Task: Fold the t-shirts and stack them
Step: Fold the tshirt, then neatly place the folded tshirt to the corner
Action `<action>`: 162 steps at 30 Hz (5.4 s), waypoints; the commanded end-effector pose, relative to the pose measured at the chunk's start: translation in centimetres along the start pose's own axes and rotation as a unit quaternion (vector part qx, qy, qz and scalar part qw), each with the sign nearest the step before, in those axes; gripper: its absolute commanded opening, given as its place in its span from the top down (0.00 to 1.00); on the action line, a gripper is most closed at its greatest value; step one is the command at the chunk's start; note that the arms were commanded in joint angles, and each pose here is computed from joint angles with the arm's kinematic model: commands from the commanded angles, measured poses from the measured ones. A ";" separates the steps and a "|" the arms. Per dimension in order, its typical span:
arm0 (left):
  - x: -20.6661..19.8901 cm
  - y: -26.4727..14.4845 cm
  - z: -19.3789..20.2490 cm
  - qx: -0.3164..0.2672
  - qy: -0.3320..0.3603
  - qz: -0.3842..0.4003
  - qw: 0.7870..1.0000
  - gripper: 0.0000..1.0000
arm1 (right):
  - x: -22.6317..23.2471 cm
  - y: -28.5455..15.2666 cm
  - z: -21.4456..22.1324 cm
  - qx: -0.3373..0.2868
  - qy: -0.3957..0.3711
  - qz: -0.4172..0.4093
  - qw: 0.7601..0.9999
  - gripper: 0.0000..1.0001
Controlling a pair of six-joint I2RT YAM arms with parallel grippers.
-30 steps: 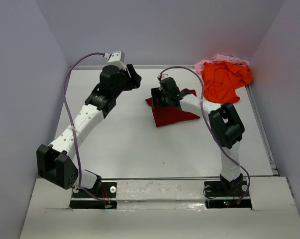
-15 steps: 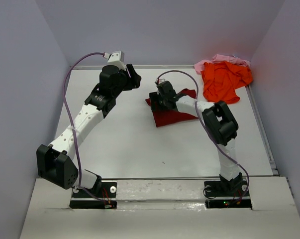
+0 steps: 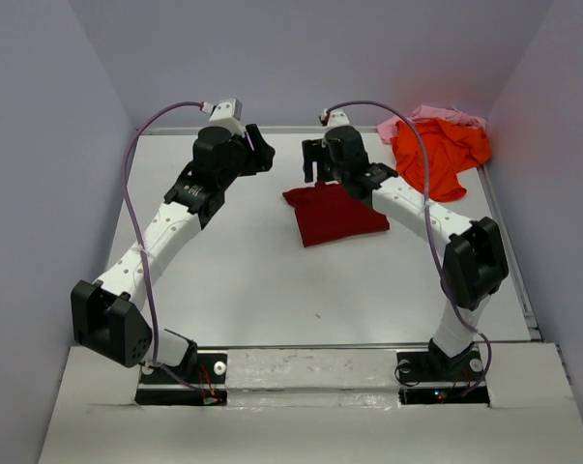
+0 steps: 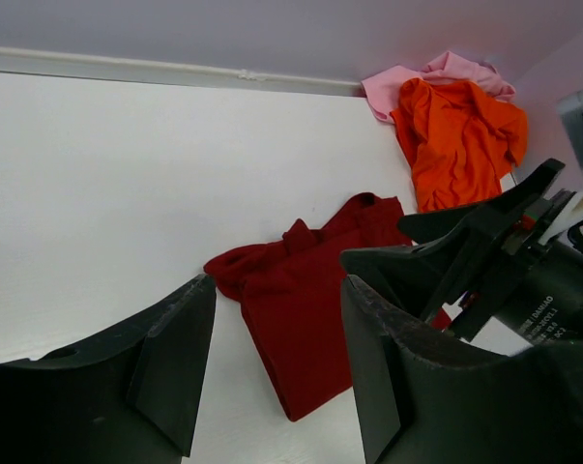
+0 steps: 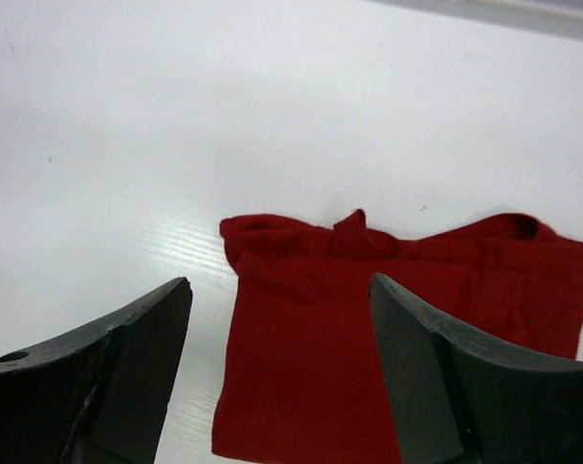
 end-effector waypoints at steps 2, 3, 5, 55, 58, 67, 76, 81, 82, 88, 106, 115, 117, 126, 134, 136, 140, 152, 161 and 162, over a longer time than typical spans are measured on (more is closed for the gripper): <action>-1.1 -1.0 -1.4 -0.023 0.002 0.026 0.999 0.36 | -2.7 0.6 1.9 0.019 -0.012 0.071 0.997 0.20; -1.0 -1.0 -1.4 -0.023 0.002 0.025 0.999 0.36 | -3.1 0.9 2.4 0.025 -0.015 0.086 0.996 0.21; -1.1 -0.9 -1.3 -0.022 0.003 0.025 0.999 0.36 | -4.1 1.9 4.2 0.047 -0.020 0.118 0.992 0.20; -1.3 -0.1 0.1 0.011 -0.005 0.049 0.999 0.36 | -7.4 1.7 2.9 0.106 -0.004 0.002 0.994 0.21; -1.4 0.3 0.6 0.023 -0.010 0.056 0.998 0.36 | -8.0 -1.1 3.2 0.133 -0.049 0.013 0.990 0.19; -1.1 0.8 1.3 0.032 -0.006 0.054 0.998 0.36 | -5.1 -5.4 7.1 0.141 -0.227 0.029 0.963 0.16; -1.5 1.4 2.4 0.077 -0.037 0.095 0.992 0.36 | -1.2 -4.1 13.2 0.179 -0.328 0.016 0.928 0.15; -1.4 1.3 2.3 0.077 -0.039 0.092 0.992 0.36 | -0.6 -2.4 12.2 0.137 -0.349 0.022 0.927 0.15; -1.4 1.3 2.2 0.075 -0.038 0.093 0.992 0.36 | -0.6 -2.1 12.0 0.132 -0.353 0.026 0.926 0.14; -1.5 1.2 2.1 0.076 -0.037 0.094 0.992 0.36 | -0.3 0.5 11.7 0.118 -0.382 0.040 0.916 0.13; -1.3 1.0 1.6 0.066 -0.027 0.084 0.994 0.36 | 1.9 4.8 15.5 0.138 -0.395 0.000 0.908 0.67; 1.1 2.4 3.2 0.061 -0.062 0.019 0.996 0.36 | 1.6 4.0 14.8 0.130 -0.383 0.014 0.914 1.00; 2.9 3.0 5.4 0.079 -0.099 -0.015 0.992 0.36 | 1.6 3.9 14.5 0.125 -0.379 0.013 0.917 1.00; 8.7 4.2 17.1 0.147 -0.221 -0.027 0.964 0.36 | 1.2 2.8 11.9 0.098 -0.361 0.021 0.927 1.00; 8.5 5.6 18.6 0.148 -0.231 0.003 0.961 0.13 | 1.2 2.2 11.0 0.086 -0.347 0.022 0.933 1.00; 8.3 5.9 18.5 0.141 -0.231 0.008 0.963 0.10 | 1.2 1.9 10.6 0.084 -0.345 0.021 0.935 1.00; 7.9 5.9 19.0 0.139 -0.246 0.036 0.959 0.09 | 1.3 1.6 10.3 0.081 -0.341 0.016 0.936 1.00; 7.4 7.3 20.5 0.134 -0.341 0.104 0.925 0.09 | 0.9 1.0 9.2 0.075 -0.336 0.017 0.939 1.00; 7.3 7.9 20.2 0.108 -0.365 0.136 0.915 0.09 | 1.1 1.3 9.8 0.080 -0.336 0.010 0.938 1.00; 7.2 7.4 19.8 0.096 -0.374 0.148 0.911 0.09 | 1.1 1.3 9.8 0.080 -0.337 0.010 0.938 1.00</action>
Point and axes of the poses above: each gripper's point midway between its finger pads, its own y axis out along the fingers, its own x axis along the line the jaws close on, z = x × y, the point moved 4 cm from there along -y, back along the fingers, and after that the axes turned 10 degrees about -y, right-handed, at the moved point
